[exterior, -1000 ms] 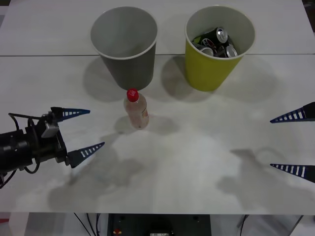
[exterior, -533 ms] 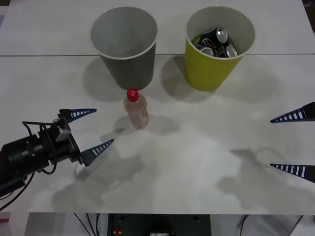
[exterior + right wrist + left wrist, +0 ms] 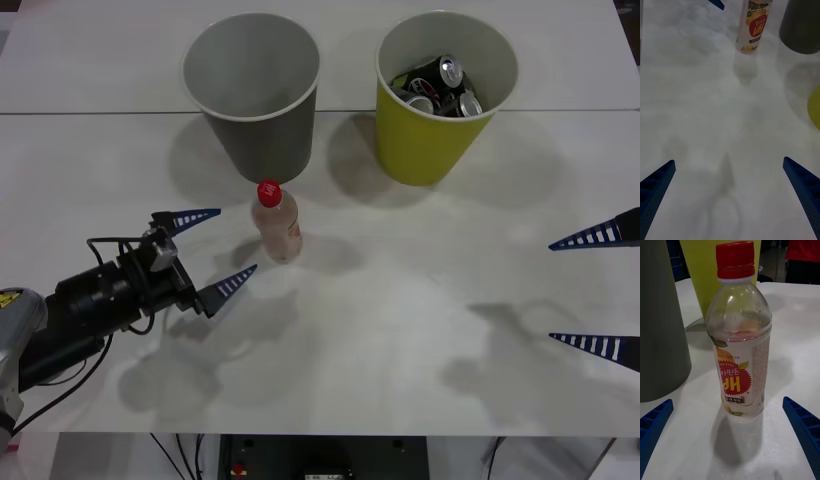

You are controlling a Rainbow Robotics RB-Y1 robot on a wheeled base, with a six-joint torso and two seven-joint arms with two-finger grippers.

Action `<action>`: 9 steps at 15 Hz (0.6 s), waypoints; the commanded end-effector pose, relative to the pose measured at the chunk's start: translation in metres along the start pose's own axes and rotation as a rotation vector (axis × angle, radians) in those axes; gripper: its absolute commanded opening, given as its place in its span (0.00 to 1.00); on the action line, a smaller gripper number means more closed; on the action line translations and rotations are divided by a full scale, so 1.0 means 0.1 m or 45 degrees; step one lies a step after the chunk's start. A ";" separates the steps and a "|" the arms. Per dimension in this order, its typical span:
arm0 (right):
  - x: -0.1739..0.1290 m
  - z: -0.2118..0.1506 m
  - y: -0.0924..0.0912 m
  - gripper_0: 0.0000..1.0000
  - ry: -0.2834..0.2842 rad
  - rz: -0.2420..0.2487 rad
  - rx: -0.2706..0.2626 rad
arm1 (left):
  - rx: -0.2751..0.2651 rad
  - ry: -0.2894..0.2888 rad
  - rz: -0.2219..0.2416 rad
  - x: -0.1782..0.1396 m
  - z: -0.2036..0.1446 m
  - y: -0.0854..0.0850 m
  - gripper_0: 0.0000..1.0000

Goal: Put the can into the green bin and the plastic bottle into the gray bin

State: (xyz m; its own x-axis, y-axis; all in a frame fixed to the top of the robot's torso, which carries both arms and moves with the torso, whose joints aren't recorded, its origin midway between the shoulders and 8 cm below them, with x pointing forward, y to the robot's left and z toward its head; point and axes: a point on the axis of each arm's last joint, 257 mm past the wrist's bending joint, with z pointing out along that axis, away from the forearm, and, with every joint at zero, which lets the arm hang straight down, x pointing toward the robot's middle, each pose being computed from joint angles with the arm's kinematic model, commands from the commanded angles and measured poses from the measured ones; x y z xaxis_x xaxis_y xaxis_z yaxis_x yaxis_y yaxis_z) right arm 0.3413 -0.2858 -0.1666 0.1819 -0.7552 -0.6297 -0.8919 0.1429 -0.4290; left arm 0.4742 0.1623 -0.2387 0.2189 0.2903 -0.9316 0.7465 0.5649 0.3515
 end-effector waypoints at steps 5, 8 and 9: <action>0.00 0.00 0.00 1.00 0.000 0.000 0.000 | -0.011 -0.087 -0.042 -0.19 0.28 -0.10 1.00; 0.00 0.00 0.00 1.00 0.000 0.000 0.000 | 0.005 -0.091 -0.032 -0.22 0.41 -0.17 1.00; 0.00 0.00 0.00 1.00 0.000 0.000 0.000 | 0.006 -0.098 -0.040 -0.24 0.44 -0.21 1.00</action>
State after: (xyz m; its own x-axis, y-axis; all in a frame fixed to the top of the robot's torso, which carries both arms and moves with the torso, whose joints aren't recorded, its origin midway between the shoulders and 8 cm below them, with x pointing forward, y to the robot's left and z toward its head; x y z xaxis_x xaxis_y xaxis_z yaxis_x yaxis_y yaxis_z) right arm 0.3413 -0.2858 -0.1666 0.1819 -0.7552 -0.6297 -0.8919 0.1429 -0.4290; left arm 0.4816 0.1135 -0.2278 0.2437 0.2172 -0.9452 0.7551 0.5691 0.3255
